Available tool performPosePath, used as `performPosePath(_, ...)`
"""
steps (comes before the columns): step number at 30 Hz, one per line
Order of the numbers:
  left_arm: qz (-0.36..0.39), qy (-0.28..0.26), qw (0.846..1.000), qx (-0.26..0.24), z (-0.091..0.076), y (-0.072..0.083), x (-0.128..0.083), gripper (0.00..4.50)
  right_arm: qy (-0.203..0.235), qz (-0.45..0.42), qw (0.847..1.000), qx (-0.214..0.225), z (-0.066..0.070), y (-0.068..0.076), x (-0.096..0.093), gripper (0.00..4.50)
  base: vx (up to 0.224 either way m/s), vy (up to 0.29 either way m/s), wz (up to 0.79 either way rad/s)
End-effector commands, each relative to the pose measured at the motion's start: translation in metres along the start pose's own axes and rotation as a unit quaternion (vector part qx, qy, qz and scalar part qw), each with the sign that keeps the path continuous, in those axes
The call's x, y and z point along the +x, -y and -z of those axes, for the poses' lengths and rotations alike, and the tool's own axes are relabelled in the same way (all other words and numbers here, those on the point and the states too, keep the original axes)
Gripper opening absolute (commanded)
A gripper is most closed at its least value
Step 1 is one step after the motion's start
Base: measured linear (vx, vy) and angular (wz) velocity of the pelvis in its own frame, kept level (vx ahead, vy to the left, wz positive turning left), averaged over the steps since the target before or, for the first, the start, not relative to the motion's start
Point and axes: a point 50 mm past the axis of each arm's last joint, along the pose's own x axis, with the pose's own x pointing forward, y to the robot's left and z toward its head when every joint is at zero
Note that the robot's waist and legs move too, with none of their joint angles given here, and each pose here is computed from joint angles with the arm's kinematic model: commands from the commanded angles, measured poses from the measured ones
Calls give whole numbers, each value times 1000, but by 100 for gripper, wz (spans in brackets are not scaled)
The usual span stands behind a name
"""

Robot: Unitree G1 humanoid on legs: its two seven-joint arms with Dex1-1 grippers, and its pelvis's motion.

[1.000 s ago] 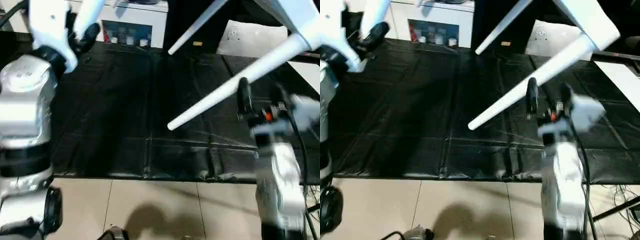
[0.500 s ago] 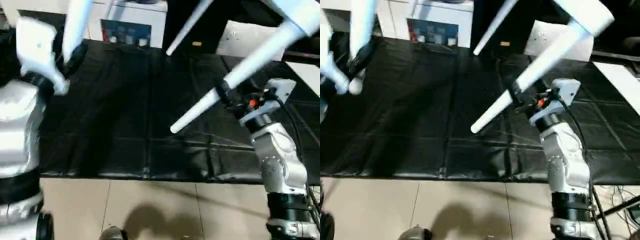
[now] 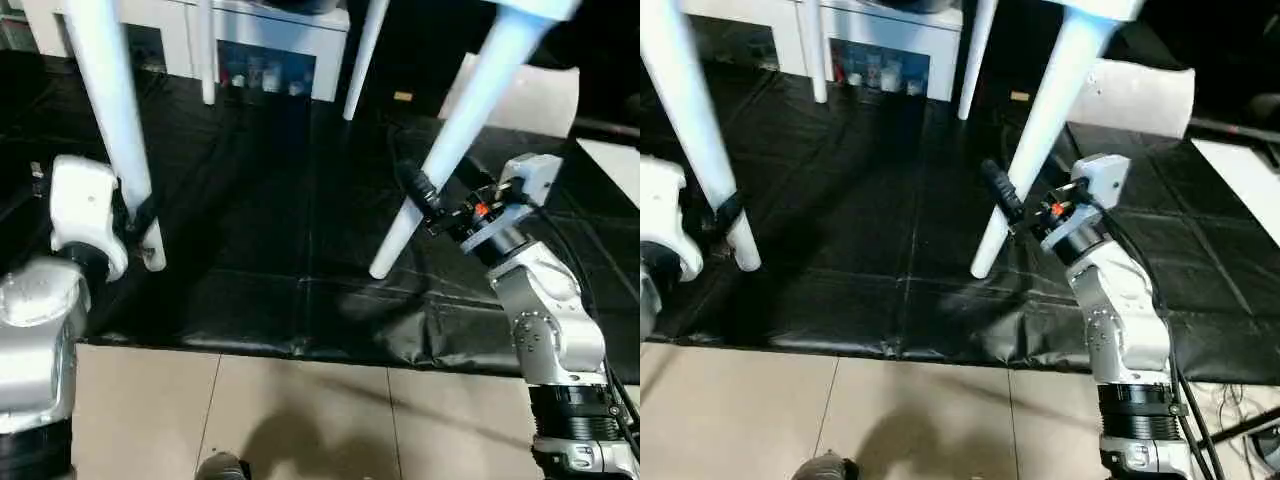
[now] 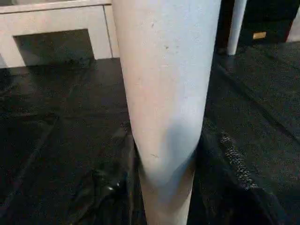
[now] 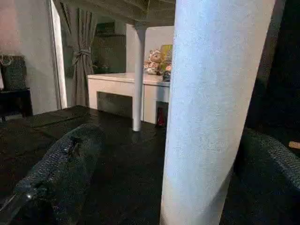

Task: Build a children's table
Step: Flip table

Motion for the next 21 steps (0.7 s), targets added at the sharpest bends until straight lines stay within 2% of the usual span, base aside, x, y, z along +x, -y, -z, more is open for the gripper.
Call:
performPosePath(1,32,20,999,19,-6,13,5,156,2,-9,1000,-1,-1,-4,0,450,0,0,0)
performPosePath(4,34,22,999,35,-3,8,11,156,0,-5,1000,2,3,-8,-1,450,0,0,0)
performPosePath(7,29,29,999,32,0,1,12,156,-15,12,1000,-1,15,-16,-13,450,0,0,0)
performPosePath(8,20,30,999,25,2,-2,9,212,-24,17,1000,-9,19,-17,-19,450,0,0,0)
performPosePath(9,18,31,999,21,4,-3,7,226,-26,22,999,-10,21,-18,-22,450,0,0,0)
performPosePath(13,1,24,999,-25,21,-10,-15,234,-24,49,998,20,30,-21,-44,450,0,0,0)
performPosePath(14,-4,22,999,-36,28,-11,-26,260,-26,50,998,25,34,-23,-54,450,0,0,0)
performPosePath(15,-5,21,999,-43,35,-11,-37,266,-29,51,998,29,38,-26,-62,450,0,0,0)
performPosePath(18,-7,39,997,-63,37,-10,-51,278,-26,55,998,34,40,-30,-73,450,0,0,0)
performPosePath(19,-13,56,995,-85,40,-9,-67,292,-21,66,997,36,40,-34,-85,450,0,0,0)
performPosePath(21,-18,59,993,-99,43,-6,-77,309,-16,81,996,37,39,-36,-93,450,0,0,0)
